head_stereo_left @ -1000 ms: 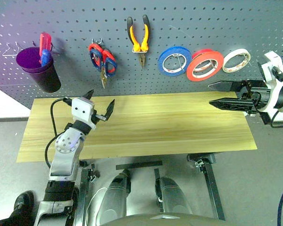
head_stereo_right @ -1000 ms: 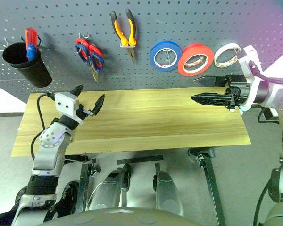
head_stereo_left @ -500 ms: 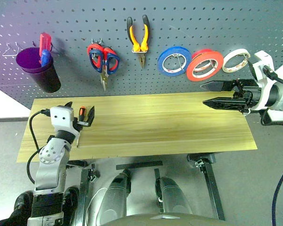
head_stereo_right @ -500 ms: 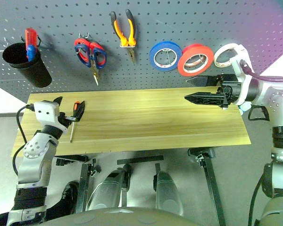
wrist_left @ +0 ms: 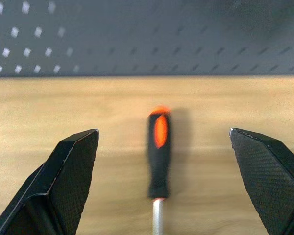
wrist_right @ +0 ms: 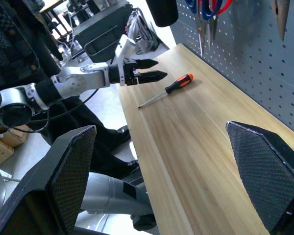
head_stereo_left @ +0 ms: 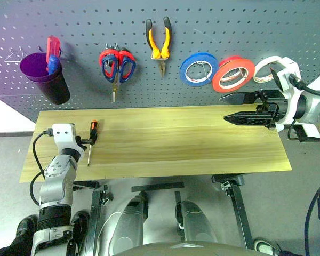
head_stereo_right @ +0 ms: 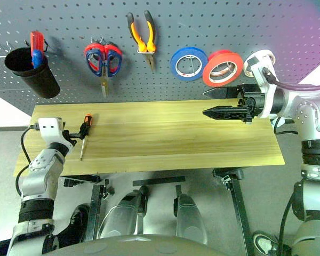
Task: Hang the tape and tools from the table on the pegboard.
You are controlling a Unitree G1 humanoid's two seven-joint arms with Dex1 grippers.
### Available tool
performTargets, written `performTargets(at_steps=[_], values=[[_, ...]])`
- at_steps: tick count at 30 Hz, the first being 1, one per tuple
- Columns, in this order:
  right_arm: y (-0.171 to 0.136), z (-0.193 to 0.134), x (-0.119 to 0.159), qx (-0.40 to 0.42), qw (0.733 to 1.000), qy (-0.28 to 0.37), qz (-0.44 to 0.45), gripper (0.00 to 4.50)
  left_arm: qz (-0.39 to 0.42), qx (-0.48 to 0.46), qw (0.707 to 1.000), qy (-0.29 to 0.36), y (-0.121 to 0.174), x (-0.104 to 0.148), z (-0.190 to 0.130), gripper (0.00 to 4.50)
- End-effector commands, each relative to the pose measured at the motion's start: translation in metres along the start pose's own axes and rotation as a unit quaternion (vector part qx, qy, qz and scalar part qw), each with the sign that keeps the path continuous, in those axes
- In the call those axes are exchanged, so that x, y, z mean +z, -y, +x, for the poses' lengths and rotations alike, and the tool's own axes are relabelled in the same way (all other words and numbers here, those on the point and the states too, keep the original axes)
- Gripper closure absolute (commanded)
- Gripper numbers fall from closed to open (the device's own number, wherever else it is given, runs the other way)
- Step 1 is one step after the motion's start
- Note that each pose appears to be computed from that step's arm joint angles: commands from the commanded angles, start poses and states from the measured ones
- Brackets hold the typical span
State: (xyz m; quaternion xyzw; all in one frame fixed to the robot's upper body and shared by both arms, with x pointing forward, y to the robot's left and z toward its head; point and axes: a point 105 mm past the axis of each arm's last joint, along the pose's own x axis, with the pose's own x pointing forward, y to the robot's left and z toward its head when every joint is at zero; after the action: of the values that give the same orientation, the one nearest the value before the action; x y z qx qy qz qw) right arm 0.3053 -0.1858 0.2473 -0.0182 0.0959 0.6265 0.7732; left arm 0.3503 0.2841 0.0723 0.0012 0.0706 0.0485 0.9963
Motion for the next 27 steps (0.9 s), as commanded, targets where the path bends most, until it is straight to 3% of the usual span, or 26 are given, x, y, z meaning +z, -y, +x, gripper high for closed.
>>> performTargets(at_steps=[1, 10, 27], values=[[-0.009, -0.006, 0.011, 0.005, 1.000, 0.001, -0.019, 0.00, -0.020, 0.022, 1.000, -0.007, -0.014, -0.003, 0.002, 0.03], [-0.028, -0.004, -0.004, 0.033, 0.998, -0.043, -0.018, 0.00, 0.014, 0.000, 0.999, -0.030, 0.000, -0.010, 0.021, 0.03], [-0.038, 0.002, -0.004, 0.056, 0.997, -0.041, -0.039, 0.00, 0.022, -0.016, 0.999, -0.036, 0.008, -0.010, 0.031, 0.03]])
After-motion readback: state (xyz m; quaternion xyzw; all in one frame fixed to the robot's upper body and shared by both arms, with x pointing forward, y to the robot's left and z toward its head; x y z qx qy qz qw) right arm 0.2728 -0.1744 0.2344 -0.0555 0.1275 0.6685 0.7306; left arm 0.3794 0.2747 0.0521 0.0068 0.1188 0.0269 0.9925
